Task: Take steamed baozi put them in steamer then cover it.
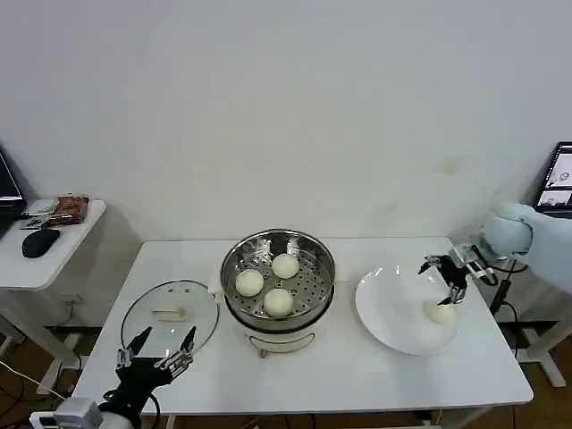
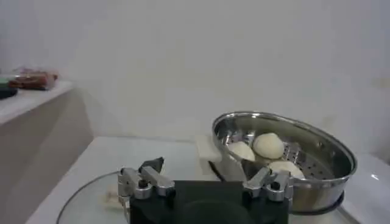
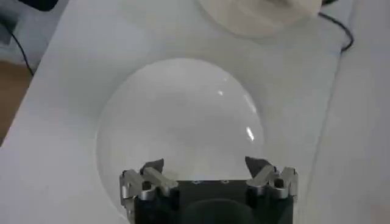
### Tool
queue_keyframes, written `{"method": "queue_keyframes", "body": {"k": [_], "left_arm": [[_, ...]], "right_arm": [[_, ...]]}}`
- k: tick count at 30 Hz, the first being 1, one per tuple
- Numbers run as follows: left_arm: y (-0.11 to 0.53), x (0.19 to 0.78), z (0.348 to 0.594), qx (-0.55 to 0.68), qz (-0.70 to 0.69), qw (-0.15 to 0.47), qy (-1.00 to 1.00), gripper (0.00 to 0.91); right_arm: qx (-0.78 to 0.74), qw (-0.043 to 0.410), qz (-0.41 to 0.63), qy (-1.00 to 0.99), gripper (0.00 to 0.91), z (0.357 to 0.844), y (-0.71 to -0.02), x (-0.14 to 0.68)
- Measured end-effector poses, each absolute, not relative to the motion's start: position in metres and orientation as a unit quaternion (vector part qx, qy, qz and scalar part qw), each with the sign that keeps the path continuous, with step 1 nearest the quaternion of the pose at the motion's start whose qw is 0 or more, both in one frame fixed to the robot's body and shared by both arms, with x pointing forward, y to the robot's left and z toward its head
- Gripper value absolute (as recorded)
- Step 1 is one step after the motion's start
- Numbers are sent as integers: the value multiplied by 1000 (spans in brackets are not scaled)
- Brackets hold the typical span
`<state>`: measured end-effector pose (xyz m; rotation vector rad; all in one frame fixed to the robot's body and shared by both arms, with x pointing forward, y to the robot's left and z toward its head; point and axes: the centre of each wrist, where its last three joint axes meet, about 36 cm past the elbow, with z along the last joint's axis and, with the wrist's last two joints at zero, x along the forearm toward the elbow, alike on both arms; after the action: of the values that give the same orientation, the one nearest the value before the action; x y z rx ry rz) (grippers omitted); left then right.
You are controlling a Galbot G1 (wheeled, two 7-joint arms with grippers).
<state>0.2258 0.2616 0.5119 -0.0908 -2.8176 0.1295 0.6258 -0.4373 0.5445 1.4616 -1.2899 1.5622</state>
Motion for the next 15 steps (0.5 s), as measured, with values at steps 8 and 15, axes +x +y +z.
{"method": "queue_keyframes", "body": {"k": [8,15], "left_arm": [[262,227,511,-30,45,159,-986,907],[263,227,511,-28,44,160,-986,907]], "right_arm": [[552,338,591,-482,907,524,-452,634],[550,356,586,-477,907,507,-460,639]]}}
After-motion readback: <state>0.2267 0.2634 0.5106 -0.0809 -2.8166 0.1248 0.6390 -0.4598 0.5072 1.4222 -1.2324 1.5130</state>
